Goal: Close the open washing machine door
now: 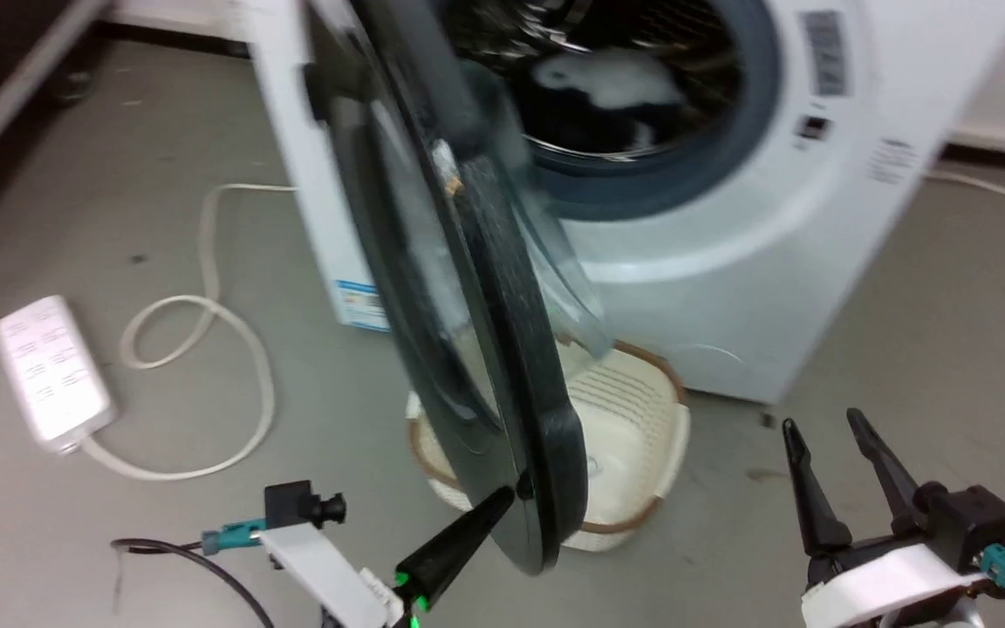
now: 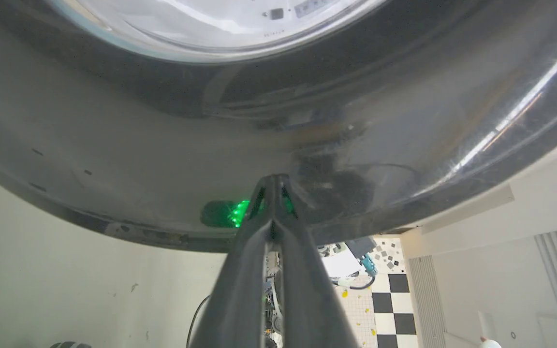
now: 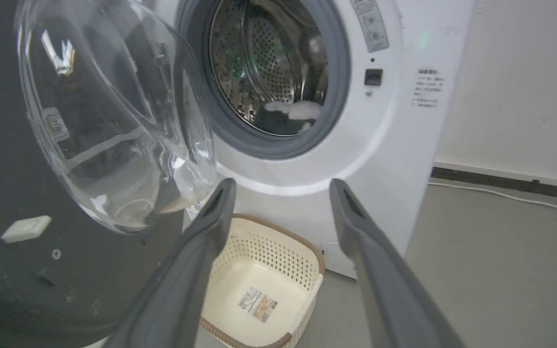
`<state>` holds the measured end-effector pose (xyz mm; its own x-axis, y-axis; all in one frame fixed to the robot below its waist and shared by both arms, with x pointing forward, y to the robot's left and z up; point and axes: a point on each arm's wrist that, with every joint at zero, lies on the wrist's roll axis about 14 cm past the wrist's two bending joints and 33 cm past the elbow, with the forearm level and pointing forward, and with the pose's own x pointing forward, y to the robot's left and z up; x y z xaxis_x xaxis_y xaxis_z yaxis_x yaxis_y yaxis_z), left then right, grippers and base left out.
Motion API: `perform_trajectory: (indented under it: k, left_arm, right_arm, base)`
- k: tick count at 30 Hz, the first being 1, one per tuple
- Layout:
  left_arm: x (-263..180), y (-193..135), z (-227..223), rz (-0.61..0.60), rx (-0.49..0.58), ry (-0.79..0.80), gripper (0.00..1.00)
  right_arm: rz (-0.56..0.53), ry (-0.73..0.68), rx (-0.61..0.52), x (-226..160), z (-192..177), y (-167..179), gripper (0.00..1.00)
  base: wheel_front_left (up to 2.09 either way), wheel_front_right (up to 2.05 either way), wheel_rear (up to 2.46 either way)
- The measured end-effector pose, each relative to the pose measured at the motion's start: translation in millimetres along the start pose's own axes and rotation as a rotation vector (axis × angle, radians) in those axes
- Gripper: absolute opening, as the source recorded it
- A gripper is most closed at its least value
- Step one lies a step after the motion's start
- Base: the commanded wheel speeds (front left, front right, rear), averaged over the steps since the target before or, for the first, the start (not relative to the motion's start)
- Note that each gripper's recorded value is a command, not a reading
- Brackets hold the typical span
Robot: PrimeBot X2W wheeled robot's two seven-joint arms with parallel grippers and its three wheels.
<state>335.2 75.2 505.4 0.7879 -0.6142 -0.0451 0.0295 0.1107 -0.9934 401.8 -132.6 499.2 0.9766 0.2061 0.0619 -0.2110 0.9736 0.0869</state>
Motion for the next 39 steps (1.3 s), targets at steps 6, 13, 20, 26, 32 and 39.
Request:
perform_trajectory:
  k: [6,13,20,26,32,39]
  left_arm:
    - [60.5,-7.3,-23.0,-0.046,-0.028,0.080,0.00]
    - [140.0,-15.3,-32.7,-0.084,-0.027,0.113,0.00]
    - [220.5,-24.8,-20.5,-0.111,-0.143,0.042,0.00]
    - [262.7,-24.4,-31.5,-0.100,-0.170,0.047,0.00]
    - [263.4,-23.5,-26.1,-0.082,-0.158,0.002,0.00]
    - [216.5,-35.6,-14.3,-0.125,-0.092,-0.068,0.00]
  right_arm:
    - [-0.136,0.005,-0.006,-21.6,0.5,-42.4,1.00]
    - [-0.312,0.043,-0.009,-55.5,-7.7,-93.0,1.00]
    - [-0.426,0.099,-0.019,-80.0,-19.5,-122.2,1.00]
    - [-0.486,0.122,-0.028,-93.6,-22.7,-136.0,1.00]
    - [-0.488,0.106,-0.027,-92.5,-18.6,-137.2,1.00]
    - [-0.414,0.048,-0.008,-73.3,-7.3,-118.7,1.00]
  base:
    - [0.00,0.00,0.00]
    - [0.00,0.00,0.00]
    - [0.00,0.00,0.00]
    - [0.00,0.00,0.00]
    - [0.00,0.00,0.00]
    - [0.00,0.00,0.00]
